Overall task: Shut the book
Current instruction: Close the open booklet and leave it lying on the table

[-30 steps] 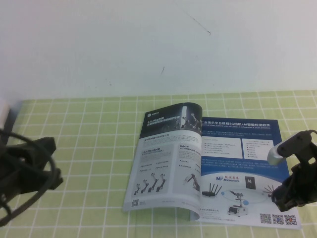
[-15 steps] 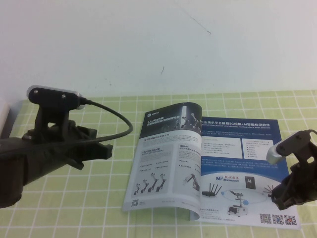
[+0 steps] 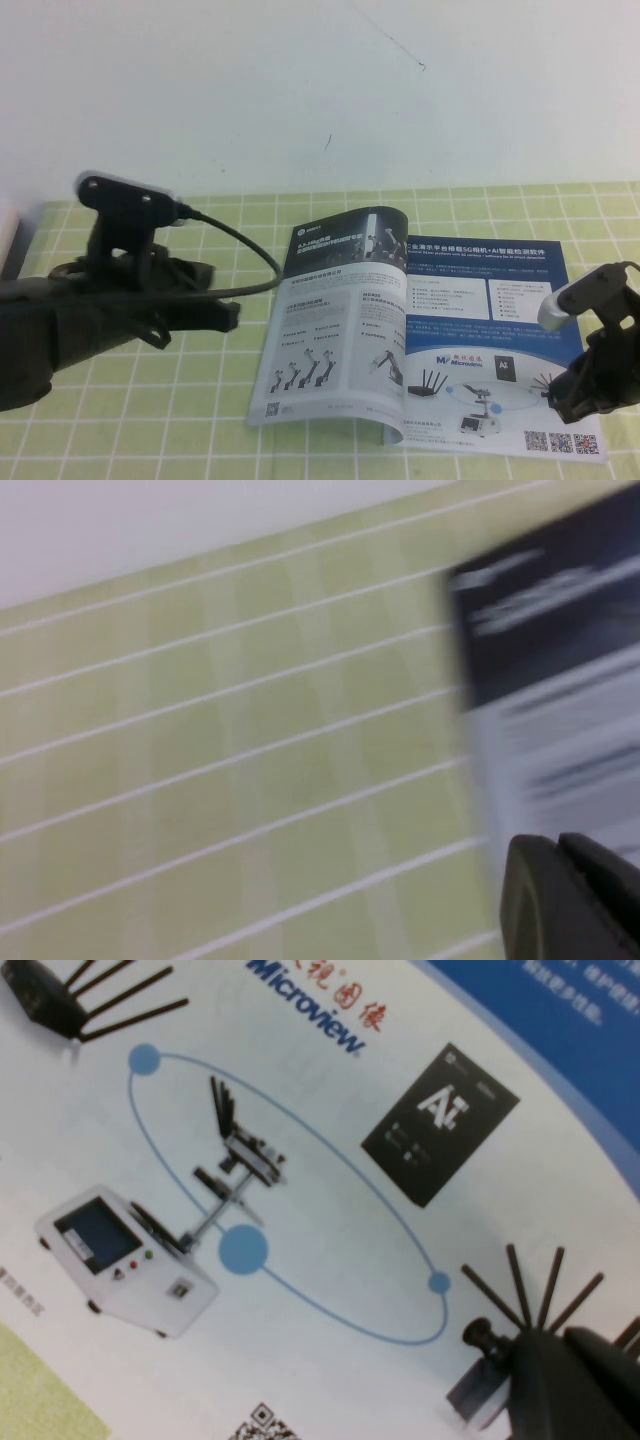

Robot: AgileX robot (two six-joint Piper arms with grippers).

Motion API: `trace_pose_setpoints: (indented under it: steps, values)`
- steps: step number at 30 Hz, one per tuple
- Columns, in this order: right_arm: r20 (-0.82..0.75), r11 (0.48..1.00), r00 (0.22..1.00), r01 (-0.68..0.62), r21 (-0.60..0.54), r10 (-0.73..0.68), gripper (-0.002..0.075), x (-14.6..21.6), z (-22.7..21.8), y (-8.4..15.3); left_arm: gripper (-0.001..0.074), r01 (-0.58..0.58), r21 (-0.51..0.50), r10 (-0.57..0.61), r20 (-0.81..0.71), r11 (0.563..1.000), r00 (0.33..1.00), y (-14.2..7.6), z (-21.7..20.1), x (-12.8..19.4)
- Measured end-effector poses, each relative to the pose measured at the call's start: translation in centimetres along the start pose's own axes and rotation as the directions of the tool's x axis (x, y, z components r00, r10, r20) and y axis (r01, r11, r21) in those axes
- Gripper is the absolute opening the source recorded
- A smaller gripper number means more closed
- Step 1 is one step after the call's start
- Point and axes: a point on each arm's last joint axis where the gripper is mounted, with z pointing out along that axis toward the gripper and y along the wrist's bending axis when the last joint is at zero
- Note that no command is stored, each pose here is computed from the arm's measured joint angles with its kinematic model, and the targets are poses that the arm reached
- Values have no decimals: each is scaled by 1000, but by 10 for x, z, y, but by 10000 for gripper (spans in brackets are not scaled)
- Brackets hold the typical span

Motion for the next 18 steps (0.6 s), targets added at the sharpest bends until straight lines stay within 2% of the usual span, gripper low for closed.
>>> trace_pose_setpoints:
  steps: [2, 4, 6, 7, 8, 9, 12, 14, 18]
  values:
    - [0, 1000, 1000, 0, 0, 0, -3, 0, 0, 0, -3, 9, 256, -16, 24, 967, 1000, -21, -2, -2]
    - [0, 1000, 1000, 0, 0, 0, -3, 0, 0, 0, -3, 14, 480, -21, 10, 877, 1000, -41, -9, -5]
    - [0, 1000, 1000, 0, 0, 0, -3, 0, 0, 0, -3, 24, 607, 27, -75, 794, 997, -53, -14, -5]
    - [0, 1000, 1000, 0, 0, 0, -3, 0, 0, 0, -3, 32, 637, 73, -138, 770, 988, -55, -15, -3]
    - [0, 1000, 1000, 0, 0, 0, -3, 0, 0, 0, -3, 41, 639, 109, -194, 768, 975, -55, -14, -2]
    - [0, 1000, 1000, 0, 0, 0, -3, 0, 0, 0, -3, 60, 613, 137, -270, 788, 953, -53, -12, 1]
    - [0, 1000, 1000, 0, 0, 0, -3, 0, 0, 0, -3, 94, 434, 111, -423, 896, 899, -37, 1, 11]
    - [0, 1000, 1000, 0, 0, 0, -3, 0, 0, 0, -3, 101, 304, 45, -440, 947, 897, -25, 11, 12]
    - [0, 1000, 1000, 0, 0, 0, -3, 0, 0, 0, -3, 94, 192, -13, -386, 977, 922, -14, 27, 10]
